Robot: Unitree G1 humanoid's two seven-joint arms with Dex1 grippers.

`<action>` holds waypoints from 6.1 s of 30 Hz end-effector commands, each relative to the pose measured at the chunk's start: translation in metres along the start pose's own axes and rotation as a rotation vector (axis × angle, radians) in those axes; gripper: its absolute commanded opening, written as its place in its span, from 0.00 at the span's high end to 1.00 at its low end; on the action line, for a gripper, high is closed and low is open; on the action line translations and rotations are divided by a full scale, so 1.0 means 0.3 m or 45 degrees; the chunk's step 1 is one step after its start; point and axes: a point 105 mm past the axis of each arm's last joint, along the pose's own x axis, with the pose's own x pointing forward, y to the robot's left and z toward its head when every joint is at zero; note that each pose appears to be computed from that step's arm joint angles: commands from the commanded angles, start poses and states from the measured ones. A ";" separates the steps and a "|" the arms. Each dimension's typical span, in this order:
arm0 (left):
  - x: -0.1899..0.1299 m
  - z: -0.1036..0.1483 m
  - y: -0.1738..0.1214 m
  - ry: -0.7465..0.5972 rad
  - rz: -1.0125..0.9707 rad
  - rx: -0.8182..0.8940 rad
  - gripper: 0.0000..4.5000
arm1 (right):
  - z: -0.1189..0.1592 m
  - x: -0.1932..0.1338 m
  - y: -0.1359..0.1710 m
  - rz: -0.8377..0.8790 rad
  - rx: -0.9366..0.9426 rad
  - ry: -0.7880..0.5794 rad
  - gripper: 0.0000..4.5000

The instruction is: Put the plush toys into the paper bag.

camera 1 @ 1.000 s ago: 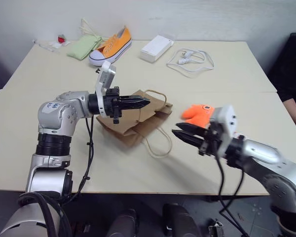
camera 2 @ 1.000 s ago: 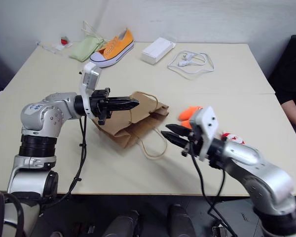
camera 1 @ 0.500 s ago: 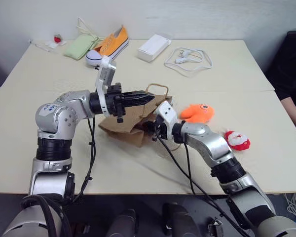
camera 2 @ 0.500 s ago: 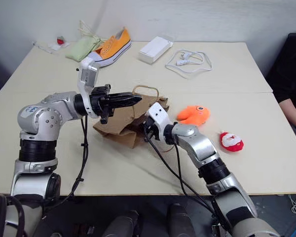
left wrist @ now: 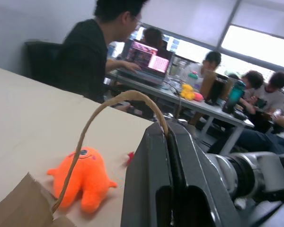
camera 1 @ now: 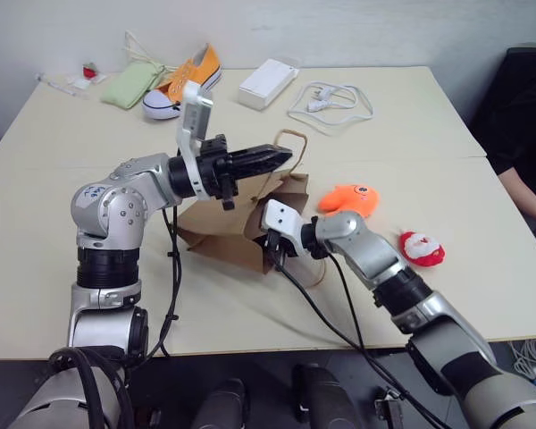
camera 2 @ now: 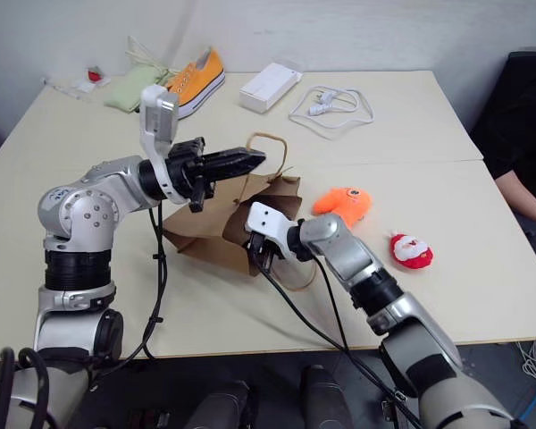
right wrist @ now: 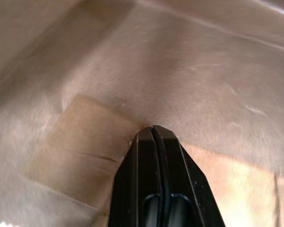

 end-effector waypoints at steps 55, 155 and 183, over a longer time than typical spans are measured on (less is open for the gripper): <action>-0.087 0.041 0.040 -0.070 0.159 0.057 1.00 | -0.029 -0.531 0.048 -0.814 0.670 -0.466 0.79; -0.189 0.146 0.081 -0.114 0.296 0.118 1.00 | -0.425 -0.799 0.113 -1.488 0.879 -0.075 0.74; -0.152 0.090 0.038 -0.046 0.228 0.138 1.00 | 0.309 -0.033 -0.189 -0.557 0.762 -0.564 0.97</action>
